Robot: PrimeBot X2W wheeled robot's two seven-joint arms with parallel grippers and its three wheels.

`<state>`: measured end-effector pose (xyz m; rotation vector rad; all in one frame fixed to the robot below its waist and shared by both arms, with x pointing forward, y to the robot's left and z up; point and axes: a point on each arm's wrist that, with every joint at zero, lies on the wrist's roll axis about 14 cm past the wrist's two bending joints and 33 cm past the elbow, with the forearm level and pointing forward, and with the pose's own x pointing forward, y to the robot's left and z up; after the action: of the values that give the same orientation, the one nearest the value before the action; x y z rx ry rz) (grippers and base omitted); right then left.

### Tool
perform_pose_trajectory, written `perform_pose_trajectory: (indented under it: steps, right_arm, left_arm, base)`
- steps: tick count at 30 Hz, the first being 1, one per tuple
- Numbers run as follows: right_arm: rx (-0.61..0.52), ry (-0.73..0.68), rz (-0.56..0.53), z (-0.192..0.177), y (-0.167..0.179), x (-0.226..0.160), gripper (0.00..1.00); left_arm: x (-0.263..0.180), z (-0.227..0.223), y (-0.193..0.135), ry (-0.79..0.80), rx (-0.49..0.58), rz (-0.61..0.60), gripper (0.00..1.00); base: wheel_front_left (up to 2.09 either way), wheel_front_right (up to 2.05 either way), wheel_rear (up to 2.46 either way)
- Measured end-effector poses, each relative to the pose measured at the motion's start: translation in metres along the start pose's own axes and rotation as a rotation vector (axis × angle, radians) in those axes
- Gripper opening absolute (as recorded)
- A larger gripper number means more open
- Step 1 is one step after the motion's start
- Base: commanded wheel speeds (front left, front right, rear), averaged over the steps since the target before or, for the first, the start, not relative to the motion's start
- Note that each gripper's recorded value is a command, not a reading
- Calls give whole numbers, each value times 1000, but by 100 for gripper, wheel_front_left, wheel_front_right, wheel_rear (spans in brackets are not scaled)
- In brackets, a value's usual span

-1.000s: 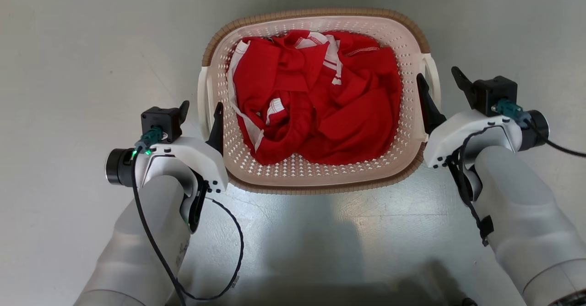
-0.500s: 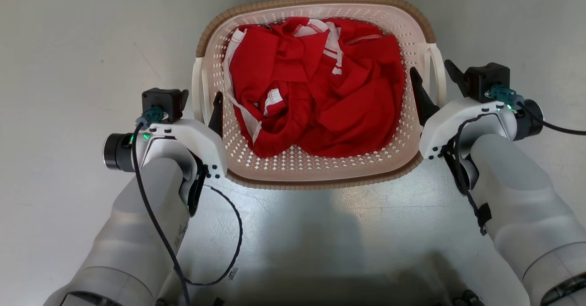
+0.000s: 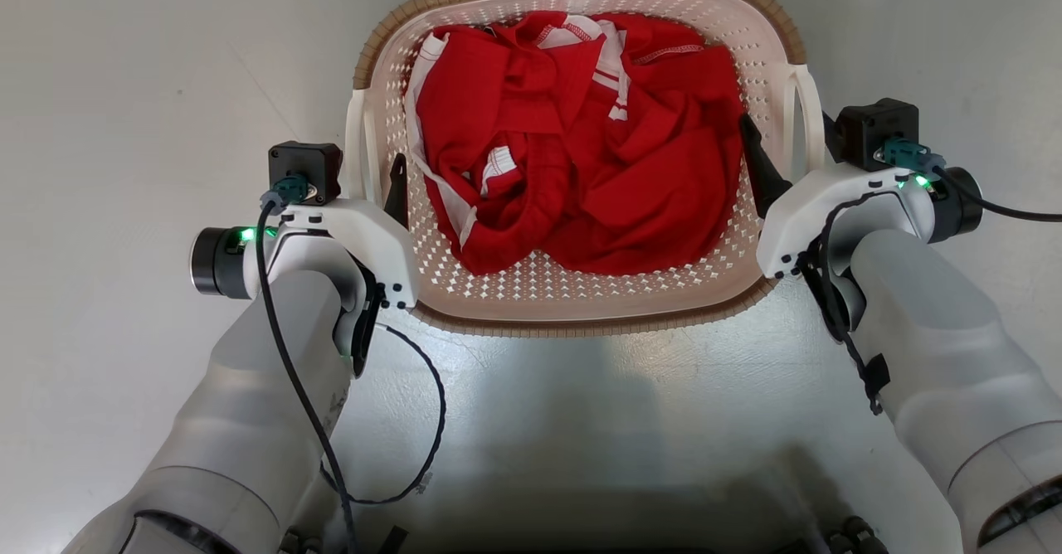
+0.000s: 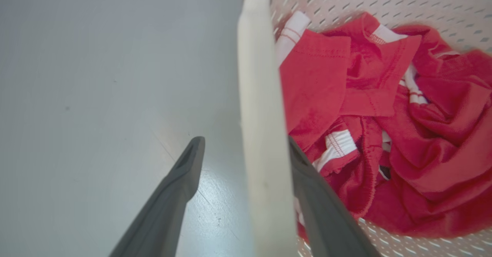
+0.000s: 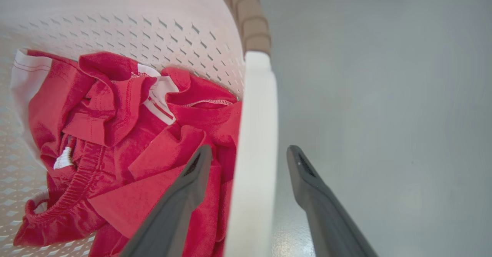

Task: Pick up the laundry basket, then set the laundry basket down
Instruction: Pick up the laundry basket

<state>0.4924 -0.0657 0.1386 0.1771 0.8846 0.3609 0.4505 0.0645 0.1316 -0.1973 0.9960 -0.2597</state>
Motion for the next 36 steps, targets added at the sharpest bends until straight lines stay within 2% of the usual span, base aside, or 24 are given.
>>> perform_pose_trajectory:
  steps: [4, 5, 6, 7, 8, 12, 22, 27, 36]
  right_arm:
    - [4, 20, 5, -6, 1, 0, 100]
    - [7, 22, 5, -7, 2, 1, 100]
    - [10, 24, 5, -8, 1, 1, 80]
    - [10, 26, 4, -8, 1, 1, 34]
    - [7, 26, 4, -7, 1, 2, 0]
    - [18, 16, 23, -3, 11, 5, 0]
    - [-7, -23, 24, 19, 17, -7, 0]
    - [-19, -44, 24, 35, 22, -22, 0]
    - [-13, 5, 8, 36, 33, -65, 0]
  left_arm:
    - [1, -4, 0, 13, 3, 2, 100]
    - [1, -5, -1, 17, 3, 1, 88]
    - [1, -7, -1, 20, 6, 0, 45]
    - [1, -7, -1, 22, 7, -2, 0]
    - [2, -7, -2, 23, 7, -4, 0]
    - [4, -2, -12, 14, -17, -18, 0]
    - [-12, 13, -15, -10, 35, -15, 0]
    - [-27, 20, -19, -13, 62, -13, 0]
    - [-61, 21, -37, 12, 143, -24, 0]
  base:
    - [0, 0, 0]
    - [0, 0, 0]
    - [0, 0, 0]
    - [0, 0, 0]
    - [0, 0, 0]
    - [0, 0, 0]
    - [0, 0, 0]
    - [0, 0, 0]
    - [0, 0, 0]
